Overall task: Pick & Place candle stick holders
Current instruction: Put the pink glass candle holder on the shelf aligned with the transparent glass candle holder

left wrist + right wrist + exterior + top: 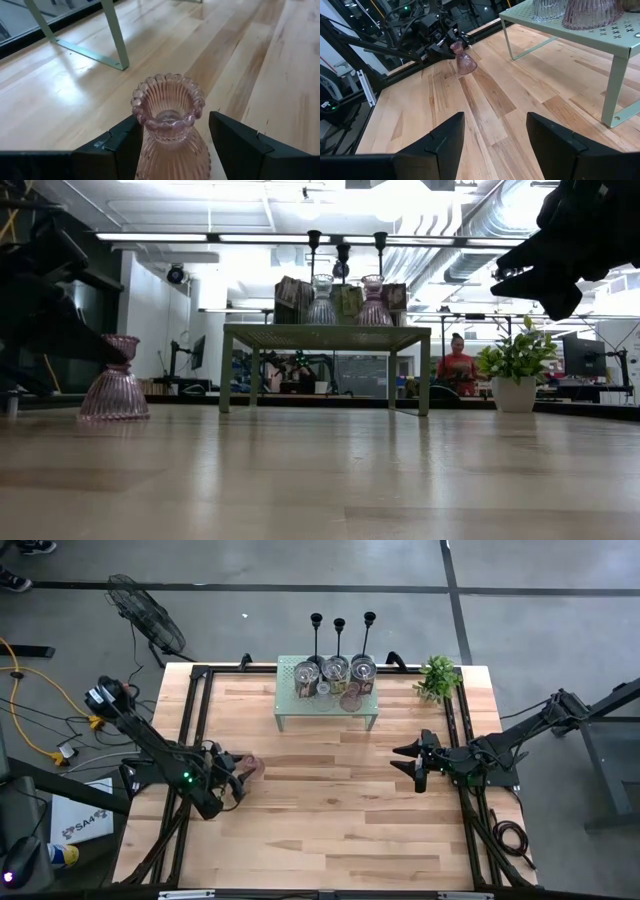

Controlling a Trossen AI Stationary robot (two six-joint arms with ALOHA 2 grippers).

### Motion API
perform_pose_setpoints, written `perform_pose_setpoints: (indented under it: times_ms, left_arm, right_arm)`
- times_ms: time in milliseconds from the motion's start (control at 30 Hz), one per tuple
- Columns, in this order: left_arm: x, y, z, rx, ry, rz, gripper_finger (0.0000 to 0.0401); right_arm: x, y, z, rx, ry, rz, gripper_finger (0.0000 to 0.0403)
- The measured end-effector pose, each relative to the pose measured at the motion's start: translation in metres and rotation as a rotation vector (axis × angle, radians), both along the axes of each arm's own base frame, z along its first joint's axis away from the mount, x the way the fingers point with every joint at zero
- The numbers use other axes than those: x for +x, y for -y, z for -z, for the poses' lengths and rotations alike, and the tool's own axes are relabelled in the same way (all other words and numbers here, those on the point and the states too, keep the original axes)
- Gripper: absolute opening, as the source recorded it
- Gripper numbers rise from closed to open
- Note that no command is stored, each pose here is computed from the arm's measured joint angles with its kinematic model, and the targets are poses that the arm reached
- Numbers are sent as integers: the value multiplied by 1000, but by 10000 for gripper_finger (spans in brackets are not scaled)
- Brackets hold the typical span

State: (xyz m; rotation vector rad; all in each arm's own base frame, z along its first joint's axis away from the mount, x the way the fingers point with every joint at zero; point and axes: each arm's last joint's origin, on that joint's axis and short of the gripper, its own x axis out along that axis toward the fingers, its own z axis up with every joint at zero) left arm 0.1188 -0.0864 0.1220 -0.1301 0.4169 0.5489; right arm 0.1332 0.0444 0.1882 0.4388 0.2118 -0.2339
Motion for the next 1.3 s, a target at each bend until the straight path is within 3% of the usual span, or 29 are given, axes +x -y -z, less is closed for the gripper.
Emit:
perform_pose_setpoints:
  times_ms: [833, 1167, 1300]
  left_arm:
    - [7, 5, 17, 37, 107, -99, 216]
    - [7, 5, 17, 35, 107, -99, 135]
    - [7, 5, 17, 29, 112, -102, 129]
  right_arm:
    - [0, 0, 0, 0, 0, 0, 206]
    - [0, 0, 0, 0, 0, 0, 206]
    - [0, 0, 0, 0, 0, 0, 206]
